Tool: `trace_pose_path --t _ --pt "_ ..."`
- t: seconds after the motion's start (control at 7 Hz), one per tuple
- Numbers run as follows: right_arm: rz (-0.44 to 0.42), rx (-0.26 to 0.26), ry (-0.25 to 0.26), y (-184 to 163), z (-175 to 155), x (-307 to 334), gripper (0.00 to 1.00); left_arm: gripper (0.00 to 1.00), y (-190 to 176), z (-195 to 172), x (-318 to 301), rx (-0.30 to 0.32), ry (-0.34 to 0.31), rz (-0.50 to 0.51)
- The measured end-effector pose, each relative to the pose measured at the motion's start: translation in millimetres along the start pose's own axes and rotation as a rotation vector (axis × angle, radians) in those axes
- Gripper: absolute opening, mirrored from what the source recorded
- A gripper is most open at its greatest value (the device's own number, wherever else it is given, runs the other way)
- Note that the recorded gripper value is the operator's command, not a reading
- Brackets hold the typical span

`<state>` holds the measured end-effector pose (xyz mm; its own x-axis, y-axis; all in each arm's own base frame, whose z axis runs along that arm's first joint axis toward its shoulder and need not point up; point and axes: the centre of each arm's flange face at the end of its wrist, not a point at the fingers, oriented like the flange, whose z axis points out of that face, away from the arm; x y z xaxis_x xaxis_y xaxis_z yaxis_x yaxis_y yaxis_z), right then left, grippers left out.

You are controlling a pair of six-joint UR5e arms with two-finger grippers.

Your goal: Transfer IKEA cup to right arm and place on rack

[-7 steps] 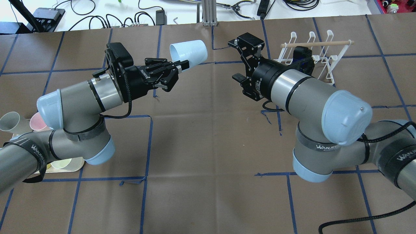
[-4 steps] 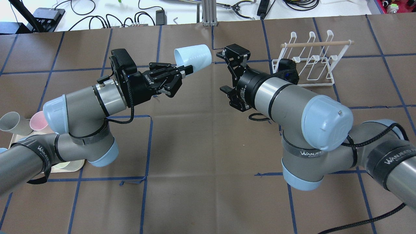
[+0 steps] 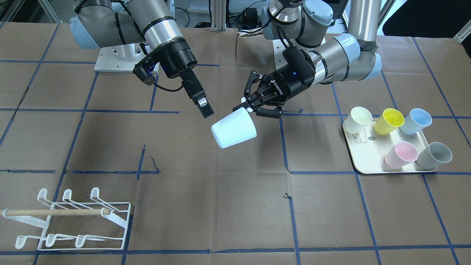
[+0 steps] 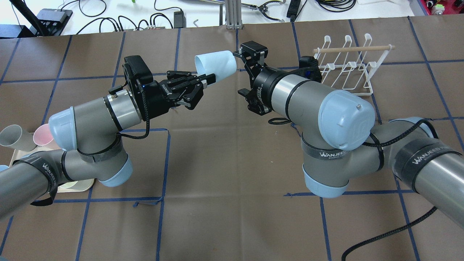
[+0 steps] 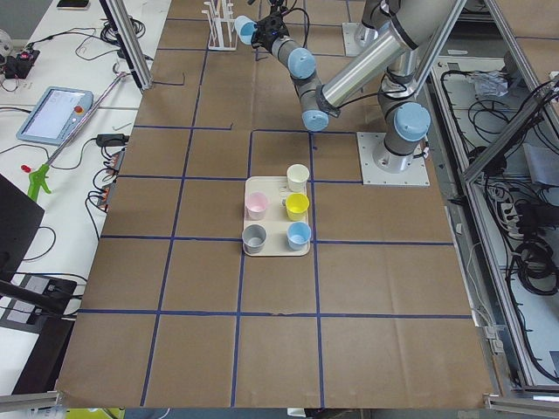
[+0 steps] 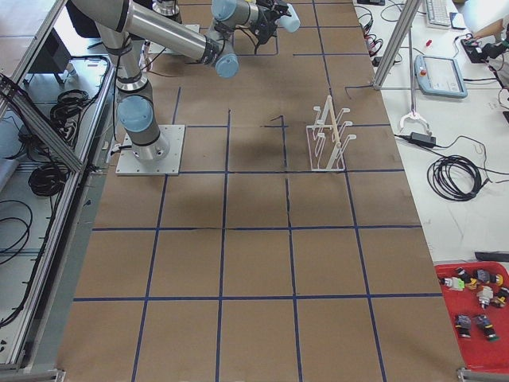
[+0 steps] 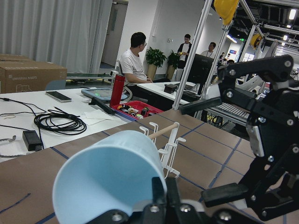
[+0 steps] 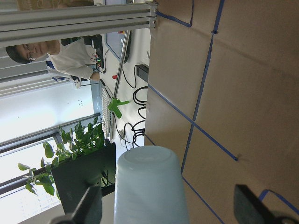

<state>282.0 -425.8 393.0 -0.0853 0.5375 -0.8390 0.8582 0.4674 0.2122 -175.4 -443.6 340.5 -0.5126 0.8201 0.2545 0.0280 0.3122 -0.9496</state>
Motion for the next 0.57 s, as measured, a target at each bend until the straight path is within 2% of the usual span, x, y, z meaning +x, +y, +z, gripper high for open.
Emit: trace_pose_path --t 0.57 --pt "-0.009 -0.009 0.003 -1.8 33.2 -15.0 1.0 0.06 -0.3 0.2 0.1 0.0 0.001 0.0"
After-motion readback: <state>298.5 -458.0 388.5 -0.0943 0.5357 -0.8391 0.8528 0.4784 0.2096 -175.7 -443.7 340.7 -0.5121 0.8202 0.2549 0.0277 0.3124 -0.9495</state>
